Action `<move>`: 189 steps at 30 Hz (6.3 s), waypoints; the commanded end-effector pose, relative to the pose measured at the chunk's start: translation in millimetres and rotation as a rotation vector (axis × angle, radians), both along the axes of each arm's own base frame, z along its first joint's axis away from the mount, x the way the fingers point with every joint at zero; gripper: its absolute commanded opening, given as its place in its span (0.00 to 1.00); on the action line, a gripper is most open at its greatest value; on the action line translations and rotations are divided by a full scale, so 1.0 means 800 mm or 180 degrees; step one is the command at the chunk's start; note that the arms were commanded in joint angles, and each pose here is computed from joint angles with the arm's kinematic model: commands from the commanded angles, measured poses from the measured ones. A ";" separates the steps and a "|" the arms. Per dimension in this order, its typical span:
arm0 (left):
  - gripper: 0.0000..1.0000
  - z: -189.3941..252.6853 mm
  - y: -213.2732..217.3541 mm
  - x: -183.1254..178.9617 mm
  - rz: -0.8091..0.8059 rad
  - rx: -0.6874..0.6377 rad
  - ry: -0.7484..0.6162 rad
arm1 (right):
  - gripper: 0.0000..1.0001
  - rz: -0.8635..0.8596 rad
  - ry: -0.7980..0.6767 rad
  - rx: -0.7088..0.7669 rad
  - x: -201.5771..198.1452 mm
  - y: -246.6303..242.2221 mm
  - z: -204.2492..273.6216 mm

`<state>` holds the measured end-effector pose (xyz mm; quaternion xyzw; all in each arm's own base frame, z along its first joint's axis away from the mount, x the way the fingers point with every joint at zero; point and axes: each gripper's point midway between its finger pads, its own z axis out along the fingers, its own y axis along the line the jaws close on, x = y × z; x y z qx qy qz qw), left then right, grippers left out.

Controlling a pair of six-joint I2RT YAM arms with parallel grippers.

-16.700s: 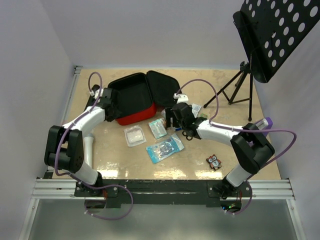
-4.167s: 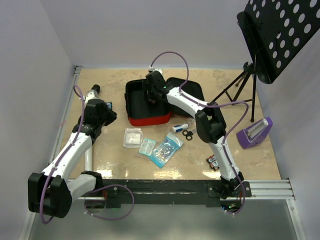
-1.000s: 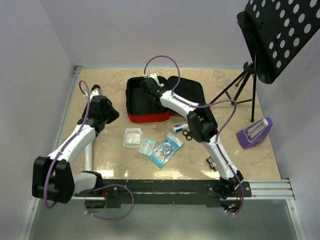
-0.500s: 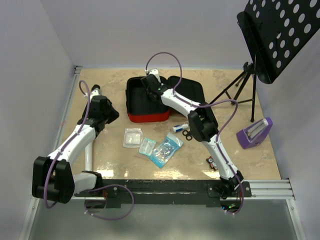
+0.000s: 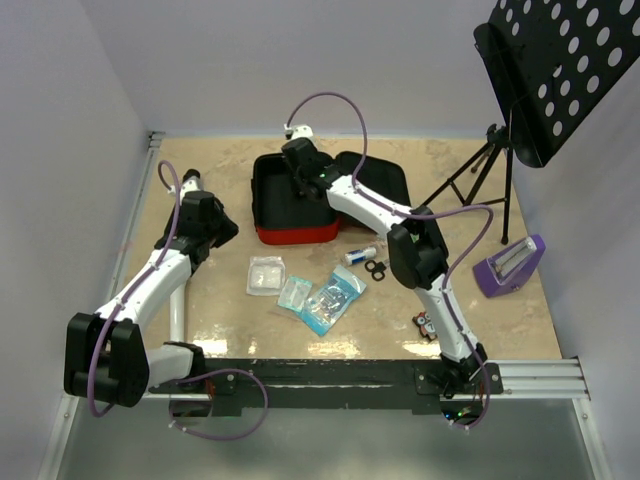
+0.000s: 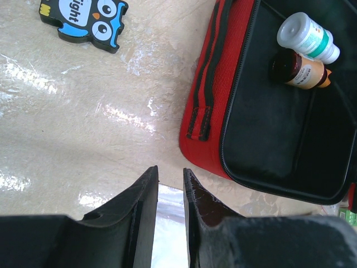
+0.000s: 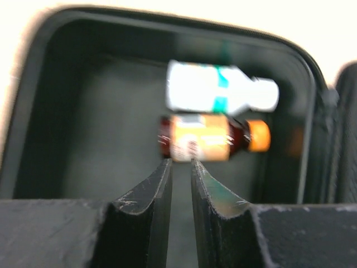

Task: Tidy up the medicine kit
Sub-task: Adjust the pill bottle in the medicine box, then pick up the medical item at the center of the board, then place the medical item at the medicine box.

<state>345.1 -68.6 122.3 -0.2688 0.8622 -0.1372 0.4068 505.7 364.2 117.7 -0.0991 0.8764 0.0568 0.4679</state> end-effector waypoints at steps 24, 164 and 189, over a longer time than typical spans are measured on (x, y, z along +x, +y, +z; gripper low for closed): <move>0.29 0.009 0.001 0.011 0.0017 0.0040 -0.0099 | 0.20 0.0147 -0.0038 0.0346 0.036 0.041 -0.017; 0.29 0.021 0.007 -0.043 -0.0040 -0.0017 -0.0246 | 0.28 -0.0543 -0.0031 0.0680 -0.093 -0.005 0.051; 0.29 0.009 0.008 -0.044 -0.0064 0.0038 -0.0151 | 0.18 0.0294 0.0082 0.0225 -0.076 0.029 0.011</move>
